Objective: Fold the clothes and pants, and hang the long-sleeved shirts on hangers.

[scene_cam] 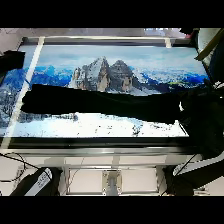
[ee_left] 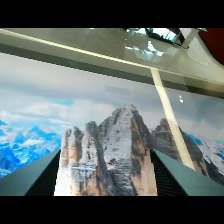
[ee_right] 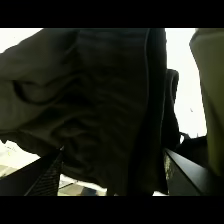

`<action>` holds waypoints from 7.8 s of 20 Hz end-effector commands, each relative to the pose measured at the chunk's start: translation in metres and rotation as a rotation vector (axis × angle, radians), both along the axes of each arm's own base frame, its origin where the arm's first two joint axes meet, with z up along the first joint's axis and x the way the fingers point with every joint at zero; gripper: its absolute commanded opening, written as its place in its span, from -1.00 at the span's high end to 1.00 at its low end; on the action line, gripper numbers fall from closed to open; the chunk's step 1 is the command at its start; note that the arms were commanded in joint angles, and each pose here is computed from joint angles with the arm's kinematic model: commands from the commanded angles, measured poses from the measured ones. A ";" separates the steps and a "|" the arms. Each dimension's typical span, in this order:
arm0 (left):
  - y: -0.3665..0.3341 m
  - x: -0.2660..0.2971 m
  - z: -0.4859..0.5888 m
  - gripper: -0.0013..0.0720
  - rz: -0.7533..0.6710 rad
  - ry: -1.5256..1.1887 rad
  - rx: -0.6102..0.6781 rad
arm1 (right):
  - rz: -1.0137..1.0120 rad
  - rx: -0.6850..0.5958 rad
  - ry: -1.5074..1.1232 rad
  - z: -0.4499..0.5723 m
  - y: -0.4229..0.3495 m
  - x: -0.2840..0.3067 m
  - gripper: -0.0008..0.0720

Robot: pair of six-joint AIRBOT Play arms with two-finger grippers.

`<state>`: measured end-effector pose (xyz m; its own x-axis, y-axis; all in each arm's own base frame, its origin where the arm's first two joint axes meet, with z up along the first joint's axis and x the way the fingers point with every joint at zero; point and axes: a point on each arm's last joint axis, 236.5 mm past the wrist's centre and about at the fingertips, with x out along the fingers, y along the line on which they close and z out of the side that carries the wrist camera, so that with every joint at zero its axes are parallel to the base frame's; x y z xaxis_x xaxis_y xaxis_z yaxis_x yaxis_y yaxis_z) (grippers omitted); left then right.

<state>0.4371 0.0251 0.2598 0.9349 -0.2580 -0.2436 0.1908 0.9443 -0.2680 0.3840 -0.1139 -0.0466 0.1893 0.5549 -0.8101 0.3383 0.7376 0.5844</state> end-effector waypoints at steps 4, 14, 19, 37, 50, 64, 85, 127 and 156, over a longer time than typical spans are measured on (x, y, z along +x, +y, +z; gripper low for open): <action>-0.119 0.006 -0.031 -0.69 -0.277 0.070 0.052 | 0.056 0.041 0.023 -0.039 0.007 0.002 -0.98; -0.270 0.034 -0.156 -0.69 -0.566 0.566 0.284 | 0.090 0.023 0.012 -0.050 0.021 0.012 -0.93; -0.333 0.021 -0.211 -0.69 -0.686 0.642 0.328 | 0.143 0.082 -0.029 -0.039 0.039 0.015 0.77; -0.439 -0.031 -0.304 0.95 -0.850 0.684 0.401 | 0.279 0.008 -0.278 0.166 0.202 0.056 0.92; -0.137 0.033 -0.059 0.94 -0.345 0.481 0.245 | 0.214 0.145 -0.490 0.146 0.476 0.094 0.92; -0.089 0.017 -0.053 0.95 -0.275 0.531 0.234 | 0.492 -0.434 -0.321 0.122 0.314 0.060 -0.55; -0.093 0.017 -0.052 0.95 -0.282 0.531 0.216 | 0.358 0.199 0.013 -0.054 0.374 0.054 -0.93; -0.351 -0.043 -0.283 0.95 -0.642 0.774 0.263 | 0.282 -0.054 -0.303 0.174 0.377 0.015 0.93; -0.046 -0.024 -0.095 0.94 -0.143 0.600 0.039 | 0.306 0.023 0.049 0.043 0.289 0.026 -0.97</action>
<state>0.4130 -0.0153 0.1618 0.5863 -0.3256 -0.7418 0.1362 0.9423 -0.3059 0.4088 0.1859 0.0229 0.0599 0.4700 -0.8807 0.0231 0.8813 0.4719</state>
